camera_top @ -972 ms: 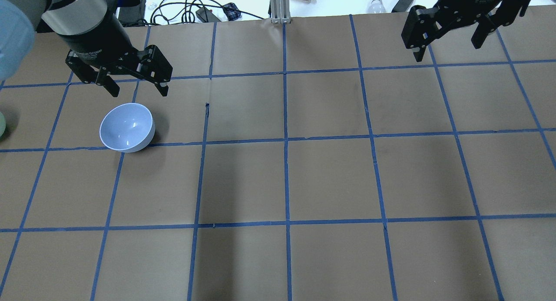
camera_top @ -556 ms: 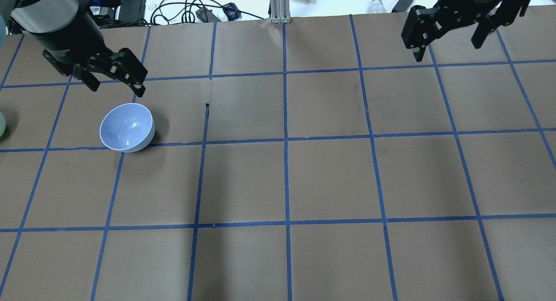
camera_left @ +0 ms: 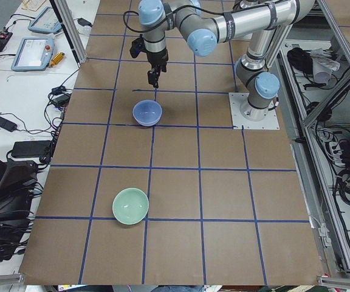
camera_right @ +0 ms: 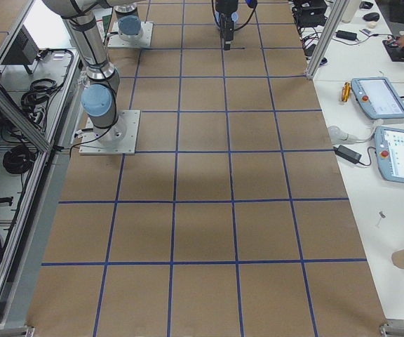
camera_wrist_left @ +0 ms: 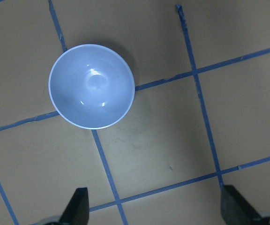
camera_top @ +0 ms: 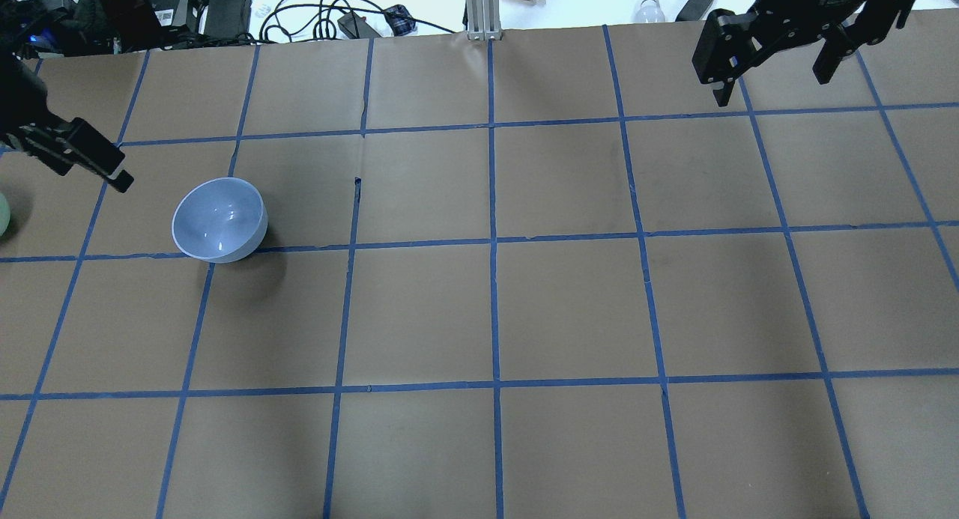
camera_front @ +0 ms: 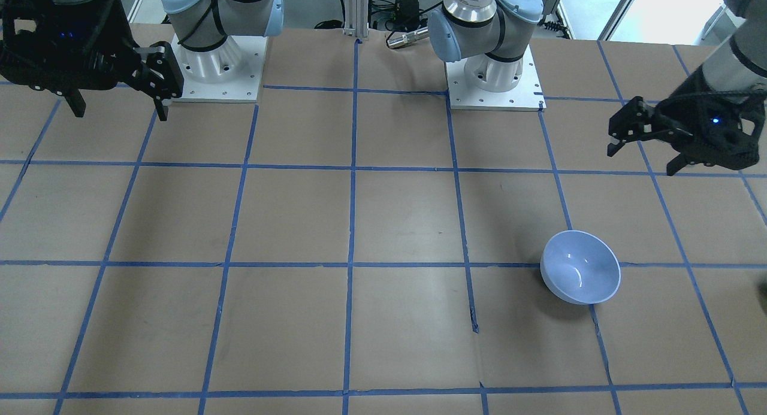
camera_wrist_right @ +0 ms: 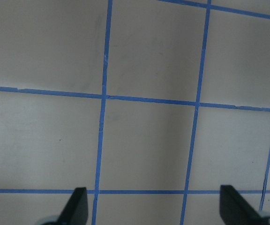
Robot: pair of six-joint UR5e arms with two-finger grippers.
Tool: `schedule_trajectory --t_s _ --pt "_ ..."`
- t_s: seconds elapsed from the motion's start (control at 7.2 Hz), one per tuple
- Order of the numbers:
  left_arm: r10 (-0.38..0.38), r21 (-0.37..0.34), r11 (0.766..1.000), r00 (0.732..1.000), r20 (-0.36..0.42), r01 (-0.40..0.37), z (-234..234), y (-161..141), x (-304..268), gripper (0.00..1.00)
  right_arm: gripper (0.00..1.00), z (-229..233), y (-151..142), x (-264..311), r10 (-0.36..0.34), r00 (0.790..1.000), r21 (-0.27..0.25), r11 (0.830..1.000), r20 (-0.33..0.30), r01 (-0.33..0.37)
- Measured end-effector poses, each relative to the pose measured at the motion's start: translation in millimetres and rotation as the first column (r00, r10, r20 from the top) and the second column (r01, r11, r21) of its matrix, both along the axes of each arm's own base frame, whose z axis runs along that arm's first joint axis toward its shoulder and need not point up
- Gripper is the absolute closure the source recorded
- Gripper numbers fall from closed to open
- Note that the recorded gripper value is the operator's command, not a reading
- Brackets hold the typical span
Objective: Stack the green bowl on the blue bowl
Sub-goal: 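Move the left gripper past the blue bowl toward the table edge, then reach the left gripper down to the pale green bowl and grasp its rim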
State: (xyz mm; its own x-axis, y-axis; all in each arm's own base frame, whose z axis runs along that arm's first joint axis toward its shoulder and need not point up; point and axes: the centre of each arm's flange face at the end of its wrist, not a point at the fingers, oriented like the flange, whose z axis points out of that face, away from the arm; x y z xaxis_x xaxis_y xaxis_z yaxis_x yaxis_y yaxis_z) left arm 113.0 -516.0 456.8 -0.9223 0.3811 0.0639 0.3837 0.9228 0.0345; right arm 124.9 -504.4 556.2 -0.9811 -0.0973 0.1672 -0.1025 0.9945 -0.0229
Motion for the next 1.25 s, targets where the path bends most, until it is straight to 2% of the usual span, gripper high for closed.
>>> schedule_trajectory --t_s 0.14,0.42,0.69,0.97,1.25 --pt "-0.070 -0.013 0.997 0.998 -0.006 0.070 -12.3 -0.9 41.8 0.00 0.00 0.0 0.0 0.0 0.000 1.000 0.000 1.000 0.000 0.000" --pt "-0.216 -0.063 0.974 0.976 0.019 0.217 -46.3 -4.8 135.1 0.00 0.00 0.0 0.0 0.0 0.000 1.000 0.000 1.000 0.000 0.000" --pt "-0.329 -0.118 0.937 0.944 0.030 0.330 -97.1 -4.0 224.4 0.00 0.00 0.0 0.0 0.0 0.000 1.000 0.000 1.000 0.000 0.000" --pt "-0.412 -0.138 0.899 0.910 0.055 0.415 -131.4 -8.8 290.0 0.00 0.00 0.0 0.0 0.0 0.000 1.000 0.000 1.000 0.000 0.000" --pt "-0.522 -0.136 0.839 0.850 0.069 0.527 -160.5 -20.1 347.6 0.00 0.00 0.0 0.0 0.0 0.000 1.000 0.000 1.000 0.000 0.000"
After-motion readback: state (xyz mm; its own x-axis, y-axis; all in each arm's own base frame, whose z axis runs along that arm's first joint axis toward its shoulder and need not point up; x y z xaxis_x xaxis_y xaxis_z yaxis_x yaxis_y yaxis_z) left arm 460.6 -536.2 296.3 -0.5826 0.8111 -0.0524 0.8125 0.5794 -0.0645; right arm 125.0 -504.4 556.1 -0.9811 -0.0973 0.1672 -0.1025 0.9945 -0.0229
